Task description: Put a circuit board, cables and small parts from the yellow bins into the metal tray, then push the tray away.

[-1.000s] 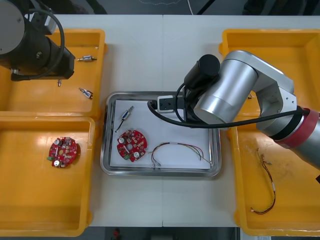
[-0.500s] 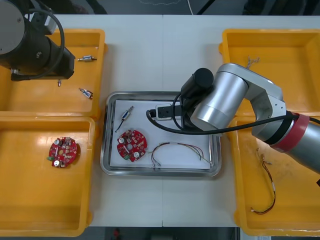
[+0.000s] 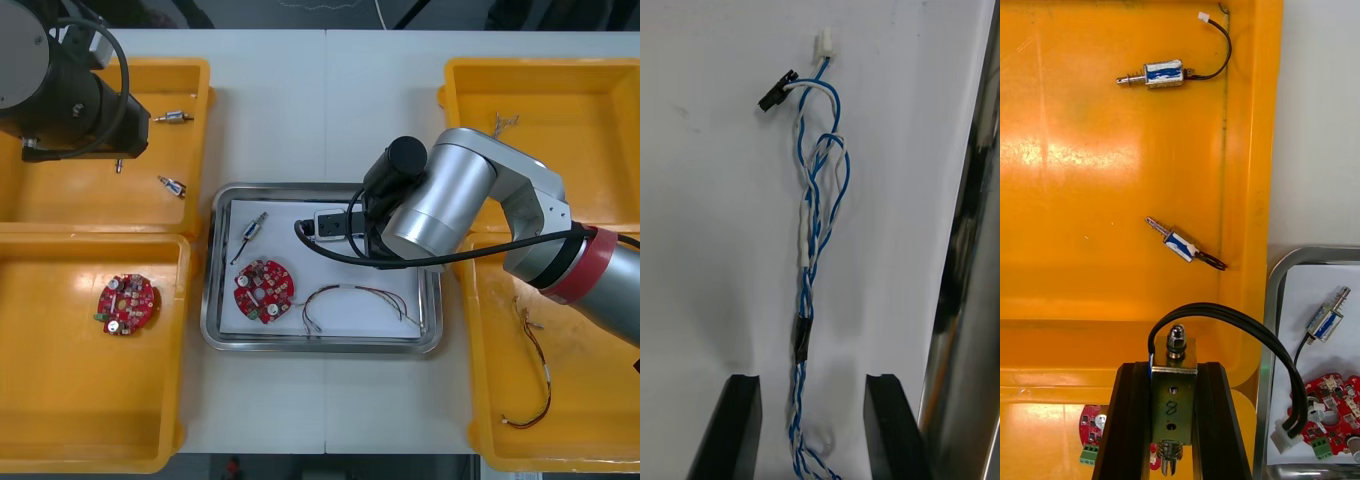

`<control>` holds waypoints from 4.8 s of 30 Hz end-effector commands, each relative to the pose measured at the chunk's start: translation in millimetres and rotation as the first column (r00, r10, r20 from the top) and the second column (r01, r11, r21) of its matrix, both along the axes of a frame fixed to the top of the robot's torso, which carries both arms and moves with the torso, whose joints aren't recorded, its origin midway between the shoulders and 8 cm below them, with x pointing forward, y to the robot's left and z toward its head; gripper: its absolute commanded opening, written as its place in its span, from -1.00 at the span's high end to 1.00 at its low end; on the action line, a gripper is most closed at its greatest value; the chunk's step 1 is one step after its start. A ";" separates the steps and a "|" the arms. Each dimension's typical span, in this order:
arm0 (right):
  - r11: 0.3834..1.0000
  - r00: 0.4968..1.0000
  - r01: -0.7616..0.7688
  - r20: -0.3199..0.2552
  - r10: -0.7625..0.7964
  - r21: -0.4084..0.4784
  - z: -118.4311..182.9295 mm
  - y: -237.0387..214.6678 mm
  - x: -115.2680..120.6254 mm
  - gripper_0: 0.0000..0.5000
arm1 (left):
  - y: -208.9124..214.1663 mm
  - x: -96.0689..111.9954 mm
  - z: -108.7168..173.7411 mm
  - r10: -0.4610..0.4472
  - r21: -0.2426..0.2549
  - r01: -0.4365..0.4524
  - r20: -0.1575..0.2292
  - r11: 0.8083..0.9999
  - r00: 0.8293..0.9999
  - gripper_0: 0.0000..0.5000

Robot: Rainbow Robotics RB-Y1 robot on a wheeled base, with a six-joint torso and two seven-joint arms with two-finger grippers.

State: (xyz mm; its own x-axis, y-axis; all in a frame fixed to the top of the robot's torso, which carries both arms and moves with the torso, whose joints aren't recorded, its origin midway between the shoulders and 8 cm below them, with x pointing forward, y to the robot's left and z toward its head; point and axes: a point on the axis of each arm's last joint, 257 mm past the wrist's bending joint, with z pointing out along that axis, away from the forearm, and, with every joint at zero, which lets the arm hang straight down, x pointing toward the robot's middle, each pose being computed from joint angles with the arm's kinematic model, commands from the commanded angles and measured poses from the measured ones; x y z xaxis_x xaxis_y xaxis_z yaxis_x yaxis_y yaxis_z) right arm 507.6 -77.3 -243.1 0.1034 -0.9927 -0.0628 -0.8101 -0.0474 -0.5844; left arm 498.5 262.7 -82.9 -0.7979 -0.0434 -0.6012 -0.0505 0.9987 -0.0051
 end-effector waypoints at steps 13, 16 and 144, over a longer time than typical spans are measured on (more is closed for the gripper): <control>0.991 0.988 0.130 -0.092 -0.126 0.033 57.3 0.5 -38.3 -1.00 | -8.9 -3.2 8.7 -0.012 -0.027 0.013 0.024 1.000 1.000 0.99; 0.984 0.979 0.177 -0.106 -0.173 0.030 70.1 -15.5 -51.6 -1.00 | -14.1 -4.3 3.2 -0.020 -0.003 0.020 0.019 1.000 1.000 0.99; 0.946 0.947 0.272 -0.225 -0.230 0.175 42.8 27.5 -153.8 -1.00 | 132.5 -130.8 -70.2 0.048 0.049 -0.042 -0.128 0.998 0.991 -1.00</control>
